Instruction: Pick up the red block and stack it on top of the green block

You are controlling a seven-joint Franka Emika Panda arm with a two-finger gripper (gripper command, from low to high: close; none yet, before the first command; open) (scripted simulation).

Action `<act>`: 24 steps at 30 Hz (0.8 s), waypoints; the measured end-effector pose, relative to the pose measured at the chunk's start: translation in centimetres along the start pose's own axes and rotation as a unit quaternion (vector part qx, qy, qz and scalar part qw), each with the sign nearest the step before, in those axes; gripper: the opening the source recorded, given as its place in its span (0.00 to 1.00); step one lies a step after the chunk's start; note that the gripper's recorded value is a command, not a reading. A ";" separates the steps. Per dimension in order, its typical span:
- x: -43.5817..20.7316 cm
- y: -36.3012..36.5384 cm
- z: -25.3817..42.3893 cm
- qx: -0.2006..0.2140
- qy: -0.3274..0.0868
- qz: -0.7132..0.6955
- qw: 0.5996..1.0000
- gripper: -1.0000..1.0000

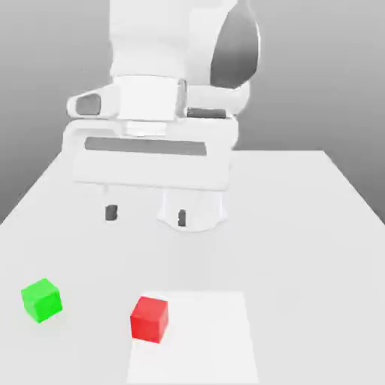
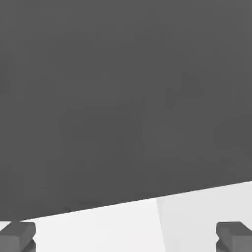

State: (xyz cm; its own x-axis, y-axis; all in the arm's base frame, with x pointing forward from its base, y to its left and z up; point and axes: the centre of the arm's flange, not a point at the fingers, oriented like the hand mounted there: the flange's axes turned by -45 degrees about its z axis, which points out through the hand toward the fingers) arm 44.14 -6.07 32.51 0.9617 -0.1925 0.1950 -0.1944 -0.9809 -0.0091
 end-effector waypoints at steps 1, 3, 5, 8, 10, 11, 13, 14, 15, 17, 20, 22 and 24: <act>-0.9 0.4 2.0 -0.001 -0.017 0.005 1.000 0.50; -2.9 1.3 5.7 -0.005 -0.051 0.018 0.999 0.50; -5.2 2.0 9.1 -0.007 -0.083 0.028 0.996 0.50; -6.5 2.1 12.7 -0.007 -0.096 0.029 0.995 0.50; -7.0 2.2 14.8 -0.007 -0.097 0.029 0.995 0.50; -7.2 2.2 15.9 -0.007 -0.098 0.029 0.995 0.50; -7.5 2.2 16.6 -0.008 -0.098 0.030 0.995 0.00; -7.5 2.2 16.6 -0.008 -0.098 0.030 0.995 0.00; -7.5 2.2 16.6 -0.008 -0.098 0.030 0.995 0.00; -7.5 2.2 16.6 -0.008 -0.098 0.030 0.995 0.00; -7.3 2.2 15.9 -0.008 -0.098 0.030 0.995 0.00; -6.9 2.1 14.2 -0.007 -0.098 0.029 0.995 0.00; -6.5 2.1 12.2 -0.007 -0.098 0.029 0.995 0.00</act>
State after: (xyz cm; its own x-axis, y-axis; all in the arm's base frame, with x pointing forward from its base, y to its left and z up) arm 39.80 -7.26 19.30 0.9675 -0.2527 0.0006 -0.2527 -0.9675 -0.0003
